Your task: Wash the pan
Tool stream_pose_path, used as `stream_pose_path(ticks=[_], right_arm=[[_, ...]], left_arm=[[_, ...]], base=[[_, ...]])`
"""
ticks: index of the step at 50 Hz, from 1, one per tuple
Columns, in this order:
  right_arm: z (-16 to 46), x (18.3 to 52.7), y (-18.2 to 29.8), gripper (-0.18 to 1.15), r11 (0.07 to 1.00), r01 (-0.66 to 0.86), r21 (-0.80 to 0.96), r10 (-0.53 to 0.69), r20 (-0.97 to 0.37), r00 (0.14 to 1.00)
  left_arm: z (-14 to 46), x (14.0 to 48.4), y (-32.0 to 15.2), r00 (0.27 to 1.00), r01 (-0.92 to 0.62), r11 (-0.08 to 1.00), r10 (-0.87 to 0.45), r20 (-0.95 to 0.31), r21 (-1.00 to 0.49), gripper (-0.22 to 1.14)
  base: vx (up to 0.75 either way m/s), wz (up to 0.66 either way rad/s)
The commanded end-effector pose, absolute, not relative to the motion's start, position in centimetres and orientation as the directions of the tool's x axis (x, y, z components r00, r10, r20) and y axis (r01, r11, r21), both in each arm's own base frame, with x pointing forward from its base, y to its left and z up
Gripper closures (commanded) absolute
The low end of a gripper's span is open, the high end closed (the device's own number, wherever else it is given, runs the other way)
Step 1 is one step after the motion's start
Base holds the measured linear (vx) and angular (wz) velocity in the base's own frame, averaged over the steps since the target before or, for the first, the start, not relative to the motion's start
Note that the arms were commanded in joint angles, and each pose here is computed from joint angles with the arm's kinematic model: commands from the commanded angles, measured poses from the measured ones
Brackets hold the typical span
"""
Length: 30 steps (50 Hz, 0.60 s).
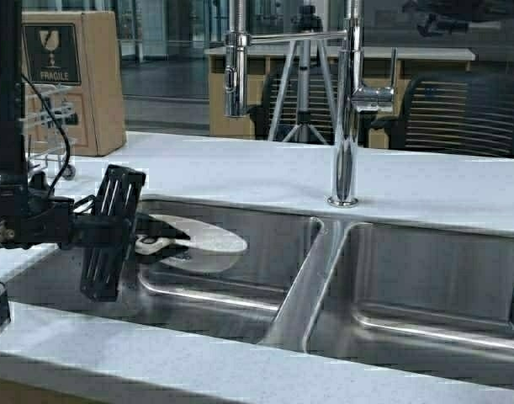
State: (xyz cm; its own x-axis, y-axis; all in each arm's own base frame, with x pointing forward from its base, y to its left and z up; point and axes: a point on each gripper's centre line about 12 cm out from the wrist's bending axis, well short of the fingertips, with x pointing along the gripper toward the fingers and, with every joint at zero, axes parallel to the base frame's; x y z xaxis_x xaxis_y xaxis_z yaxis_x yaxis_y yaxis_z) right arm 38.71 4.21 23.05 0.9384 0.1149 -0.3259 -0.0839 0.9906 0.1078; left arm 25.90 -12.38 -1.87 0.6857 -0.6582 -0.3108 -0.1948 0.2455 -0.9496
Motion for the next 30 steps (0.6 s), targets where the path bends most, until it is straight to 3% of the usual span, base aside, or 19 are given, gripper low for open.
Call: stream_pose_path(ticks=[1,12,16,20,25,30], right_arm=[[25.0,37.5,4.3,0.92,0.989,-0.094,0.112,0.121,-0.27,0.955],[26.4,36.5,4.2,0.92,0.989,-0.099,0.112,0.123,-0.232,0.965],[26.7,36.4,4.2,0.92,0.988,-0.1,0.117,0.124,-0.214,0.969],[26.9,36.2,4.2,0.92,0.987,-0.105,0.119,0.127,-0.197,0.972],[27.3,36.2,4.5,0.92,0.986,-0.115,0.12,0.136,-0.178,0.975],[27.3,36.2,4.8,0.92,0.985,-0.124,0.122,0.144,-0.173,0.974]], left_arm=[[-1.2,27.2,-12.1,0.696,-0.182,0.355,-0.612,-0.375,-0.917,0.89],[1.4,30.2,-12.0,0.662,-0.117,0.646,-0.516,-0.544,-0.754,0.89],[2.9,31.2,-12.2,0.624,-0.058,0.798,-0.441,-0.646,-0.6,0.89],[5.1,32.1,-13.0,0.569,0.046,0.934,-0.316,-0.759,-0.355,0.89],[7.7,33.3,-14.1,0.538,0.173,0.975,-0.212,-0.816,-0.139,0.89],[9.8,34.2,-14.4,0.538,0.202,0.978,-0.155,-0.829,-0.052,0.89]], base=[[0.0,0.0],[0.0,0.0],[0.0,0.0],[0.0,0.0],[0.0,0.0],[0.0,0.0]])
